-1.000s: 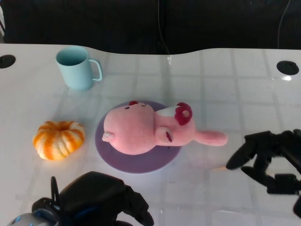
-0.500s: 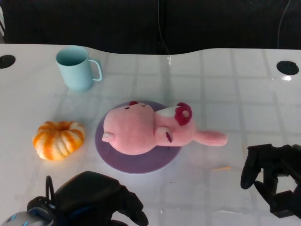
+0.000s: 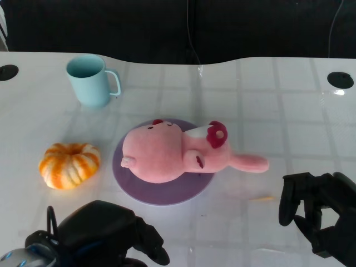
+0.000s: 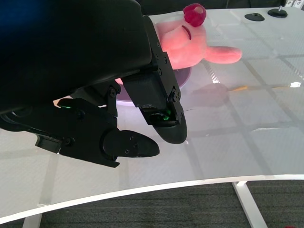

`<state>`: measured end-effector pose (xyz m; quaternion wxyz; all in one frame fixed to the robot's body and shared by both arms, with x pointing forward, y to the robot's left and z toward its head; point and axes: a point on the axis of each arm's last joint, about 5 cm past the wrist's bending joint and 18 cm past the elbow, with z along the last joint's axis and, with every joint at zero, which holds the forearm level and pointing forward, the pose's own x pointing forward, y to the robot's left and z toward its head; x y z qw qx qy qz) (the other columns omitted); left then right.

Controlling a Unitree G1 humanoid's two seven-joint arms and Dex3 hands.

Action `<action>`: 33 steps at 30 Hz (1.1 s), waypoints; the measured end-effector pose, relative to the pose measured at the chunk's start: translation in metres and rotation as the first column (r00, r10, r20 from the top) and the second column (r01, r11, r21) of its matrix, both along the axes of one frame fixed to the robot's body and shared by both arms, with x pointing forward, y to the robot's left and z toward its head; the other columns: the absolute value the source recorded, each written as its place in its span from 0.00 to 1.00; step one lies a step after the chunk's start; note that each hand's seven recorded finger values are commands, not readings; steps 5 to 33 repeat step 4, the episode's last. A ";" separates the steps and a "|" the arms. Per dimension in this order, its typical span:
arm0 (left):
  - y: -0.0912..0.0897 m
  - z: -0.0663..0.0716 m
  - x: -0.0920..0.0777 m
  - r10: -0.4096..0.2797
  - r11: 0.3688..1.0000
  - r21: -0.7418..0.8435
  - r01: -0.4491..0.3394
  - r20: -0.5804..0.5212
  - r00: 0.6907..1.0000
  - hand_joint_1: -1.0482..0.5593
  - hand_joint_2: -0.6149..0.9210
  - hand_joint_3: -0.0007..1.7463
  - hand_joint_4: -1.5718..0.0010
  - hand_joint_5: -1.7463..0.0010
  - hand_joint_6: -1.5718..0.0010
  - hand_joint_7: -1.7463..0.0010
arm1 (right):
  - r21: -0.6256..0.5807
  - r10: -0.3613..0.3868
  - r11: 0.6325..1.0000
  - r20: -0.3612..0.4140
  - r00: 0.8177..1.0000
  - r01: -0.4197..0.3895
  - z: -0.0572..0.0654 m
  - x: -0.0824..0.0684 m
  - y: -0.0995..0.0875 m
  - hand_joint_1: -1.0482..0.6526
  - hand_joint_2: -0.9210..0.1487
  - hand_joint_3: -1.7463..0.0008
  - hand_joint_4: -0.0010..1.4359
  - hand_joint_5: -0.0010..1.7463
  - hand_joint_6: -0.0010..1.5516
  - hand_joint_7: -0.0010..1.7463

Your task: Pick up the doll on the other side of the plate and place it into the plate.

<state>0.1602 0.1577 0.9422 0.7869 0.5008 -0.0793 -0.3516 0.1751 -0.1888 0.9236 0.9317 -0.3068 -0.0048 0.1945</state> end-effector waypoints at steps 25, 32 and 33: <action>0.000 0.000 0.000 0.000 1.000 -0.001 0.000 -0.002 1.000 0.49 1.00 0.16 0.51 0.32 0.32 1.00 | -0.021 -0.002 1.000 -0.001 1.000 0.002 0.000 0.000 0.001 0.61 0.51 0.24 0.60 1.00 0.50 0.87; 0.000 0.000 0.000 0.000 1.000 -0.001 0.000 -0.002 1.000 0.49 1.00 0.16 0.51 0.32 0.32 1.00 | -0.021 -0.002 1.000 -0.001 1.000 0.002 0.000 0.000 0.001 0.61 0.51 0.24 0.60 1.00 0.50 0.87; 0.000 0.000 0.000 0.000 1.000 -0.001 0.000 -0.002 1.000 0.49 1.00 0.16 0.51 0.32 0.32 1.00 | -0.021 -0.002 1.000 -0.001 1.000 0.002 0.000 0.000 0.001 0.61 0.51 0.24 0.60 1.00 0.50 0.87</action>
